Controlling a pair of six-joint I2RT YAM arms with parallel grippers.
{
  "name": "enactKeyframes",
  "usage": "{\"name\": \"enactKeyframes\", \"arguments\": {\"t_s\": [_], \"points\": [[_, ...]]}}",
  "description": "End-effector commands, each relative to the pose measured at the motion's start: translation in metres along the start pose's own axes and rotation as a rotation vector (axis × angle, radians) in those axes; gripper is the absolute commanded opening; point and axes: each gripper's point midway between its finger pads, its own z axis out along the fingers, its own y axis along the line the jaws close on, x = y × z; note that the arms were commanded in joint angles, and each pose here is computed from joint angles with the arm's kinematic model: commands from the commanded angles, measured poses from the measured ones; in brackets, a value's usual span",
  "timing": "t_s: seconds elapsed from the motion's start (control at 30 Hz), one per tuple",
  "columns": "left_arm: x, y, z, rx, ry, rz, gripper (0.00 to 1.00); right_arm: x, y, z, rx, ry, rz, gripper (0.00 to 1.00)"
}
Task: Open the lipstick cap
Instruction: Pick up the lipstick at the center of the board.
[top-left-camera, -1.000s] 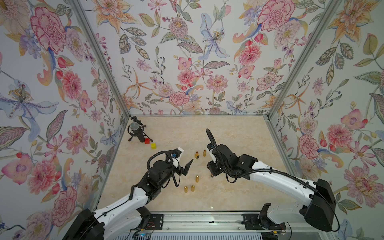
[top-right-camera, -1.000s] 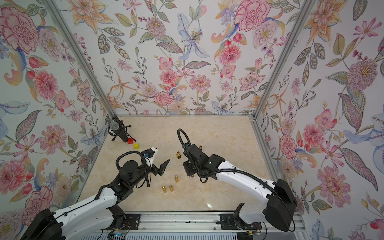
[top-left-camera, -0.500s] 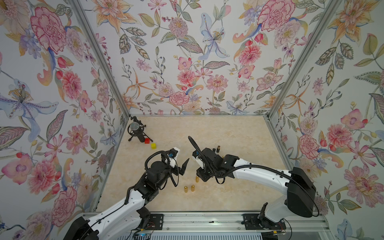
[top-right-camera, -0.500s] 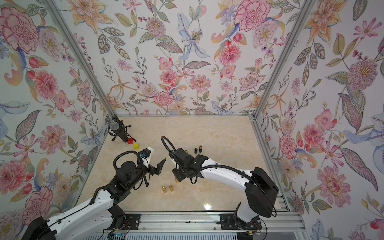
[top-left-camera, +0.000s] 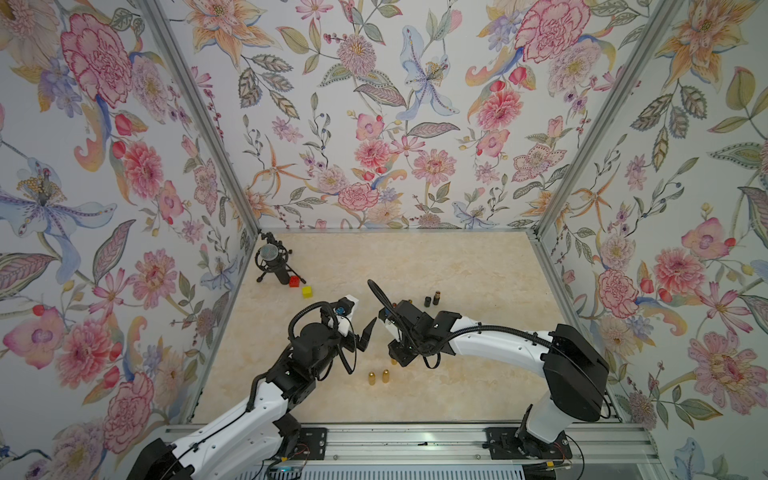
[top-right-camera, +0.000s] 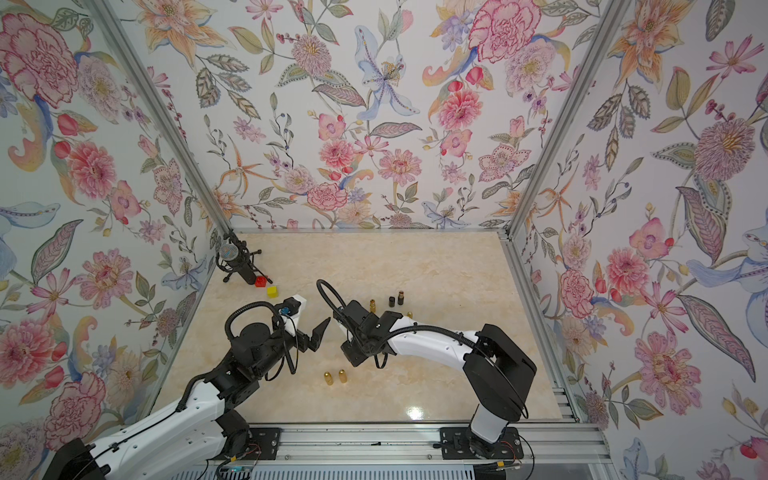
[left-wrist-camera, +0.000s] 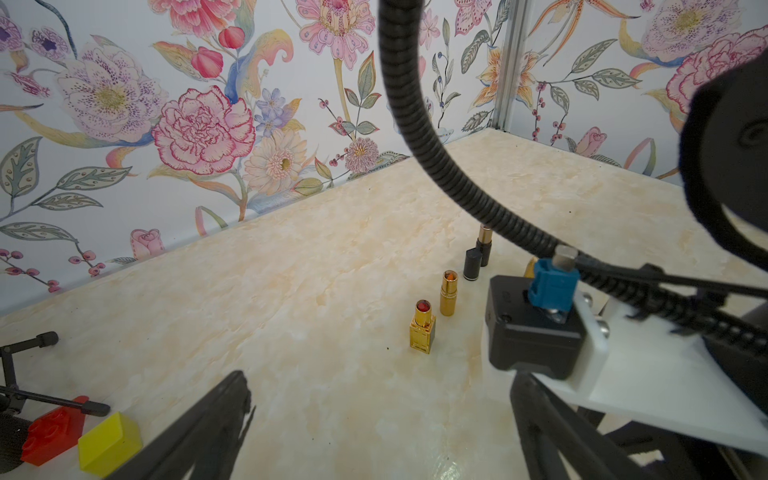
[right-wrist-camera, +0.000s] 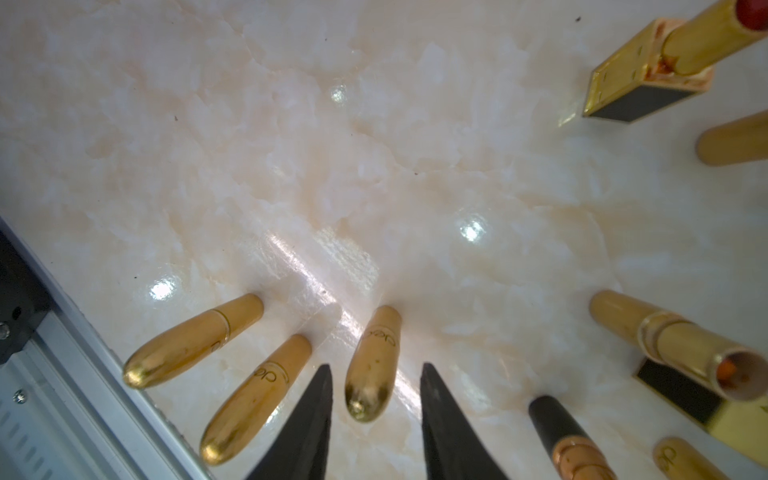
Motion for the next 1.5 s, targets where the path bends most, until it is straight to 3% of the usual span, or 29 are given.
{"name": "enactKeyframes", "arguments": {"t_s": [0.0, 0.53, 0.7, 0.87, 1.47], "points": [[0.004, 0.004, -0.002, -0.013, 0.007, -0.018, 0.99, 0.006, 0.005, 0.008, -0.018, 0.017, -0.023, 0.36], [0.004, 0.003, -0.001, -0.007, 0.004, -0.013, 0.99, 0.015, 0.001, 0.018, 0.008, 0.042, -0.022, 0.29], [0.003, 0.002, -0.001, -0.003, 0.002, -0.011, 0.99, 0.013, 0.0, 0.016, 0.019, 0.032, -0.024, 0.2], [0.002, 0.002, -0.001, 0.001, -0.001, -0.007, 0.99, 0.008, 0.0, 0.011, 0.018, 0.015, -0.02, 0.2], [-0.016, -0.032, 0.003, 0.197, -0.036, 0.061, 0.99, -0.066, -0.042, -0.097, -0.05, -0.23, 0.214, 0.2]]}}
